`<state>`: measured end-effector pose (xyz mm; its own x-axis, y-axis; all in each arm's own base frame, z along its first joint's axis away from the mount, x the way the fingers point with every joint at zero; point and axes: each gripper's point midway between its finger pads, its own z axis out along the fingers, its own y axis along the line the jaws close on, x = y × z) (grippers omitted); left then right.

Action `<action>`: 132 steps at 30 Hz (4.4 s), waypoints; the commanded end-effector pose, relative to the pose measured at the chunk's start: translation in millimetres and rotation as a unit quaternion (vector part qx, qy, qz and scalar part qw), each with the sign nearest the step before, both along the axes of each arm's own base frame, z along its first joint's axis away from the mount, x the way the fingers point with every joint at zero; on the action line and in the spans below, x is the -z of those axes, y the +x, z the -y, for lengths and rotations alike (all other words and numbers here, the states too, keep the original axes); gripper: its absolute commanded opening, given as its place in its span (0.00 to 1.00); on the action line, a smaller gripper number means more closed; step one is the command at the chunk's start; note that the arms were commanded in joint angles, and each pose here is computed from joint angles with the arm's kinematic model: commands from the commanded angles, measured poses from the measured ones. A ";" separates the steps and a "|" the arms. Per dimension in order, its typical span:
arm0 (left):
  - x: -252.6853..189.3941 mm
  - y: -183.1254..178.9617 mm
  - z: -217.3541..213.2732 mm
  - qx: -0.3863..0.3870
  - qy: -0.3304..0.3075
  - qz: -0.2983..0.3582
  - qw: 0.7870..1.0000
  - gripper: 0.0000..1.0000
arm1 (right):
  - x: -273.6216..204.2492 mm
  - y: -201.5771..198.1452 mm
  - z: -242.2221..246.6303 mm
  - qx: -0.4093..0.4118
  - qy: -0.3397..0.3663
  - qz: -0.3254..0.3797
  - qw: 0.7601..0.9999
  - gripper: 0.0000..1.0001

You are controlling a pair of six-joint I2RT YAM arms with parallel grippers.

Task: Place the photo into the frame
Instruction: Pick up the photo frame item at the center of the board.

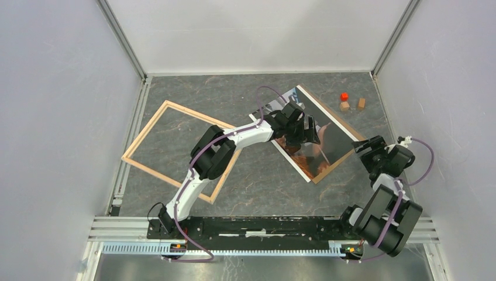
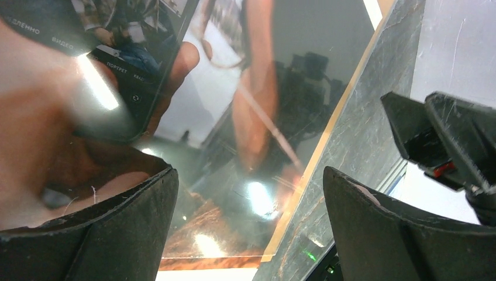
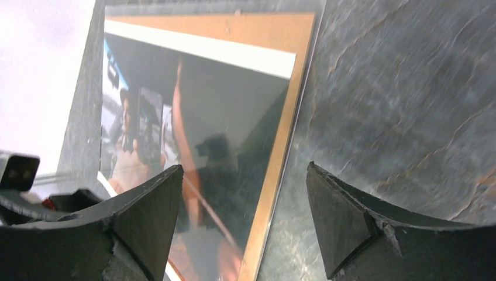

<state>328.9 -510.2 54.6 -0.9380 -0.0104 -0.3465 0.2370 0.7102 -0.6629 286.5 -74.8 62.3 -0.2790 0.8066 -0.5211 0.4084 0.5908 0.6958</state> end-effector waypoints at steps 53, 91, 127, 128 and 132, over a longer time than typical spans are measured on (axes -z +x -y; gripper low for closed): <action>33.1 -3.4 -17.5 0.018 0.070 -0.012 0.997 1.00 | -16.8 106.3 38.4 -0.021 0.062 0.131 0.989 0.70; 36.2 -1.2 -20.1 0.011 0.076 -0.018 0.997 1.00 | 14.8 153.5 -21.7 -0.099 0.114 0.133 0.980 0.55; -348.4 -53.5 -168.0 -0.009 0.004 0.368 0.930 1.00 | -107.6 108.4 -26.5 -0.093 -0.035 0.090 0.991 0.00; -354.1 -53.5 -177.6 -0.019 0.010 0.383 0.924 1.00 | -122.4 107.1 -29.7 -0.095 -0.042 0.101 0.989 0.00; -370.0 -56.5 -217.1 -0.063 0.023 0.445 0.893 1.00 | -190.6 105.2 -40.4 -0.088 -0.094 0.138 0.982 0.00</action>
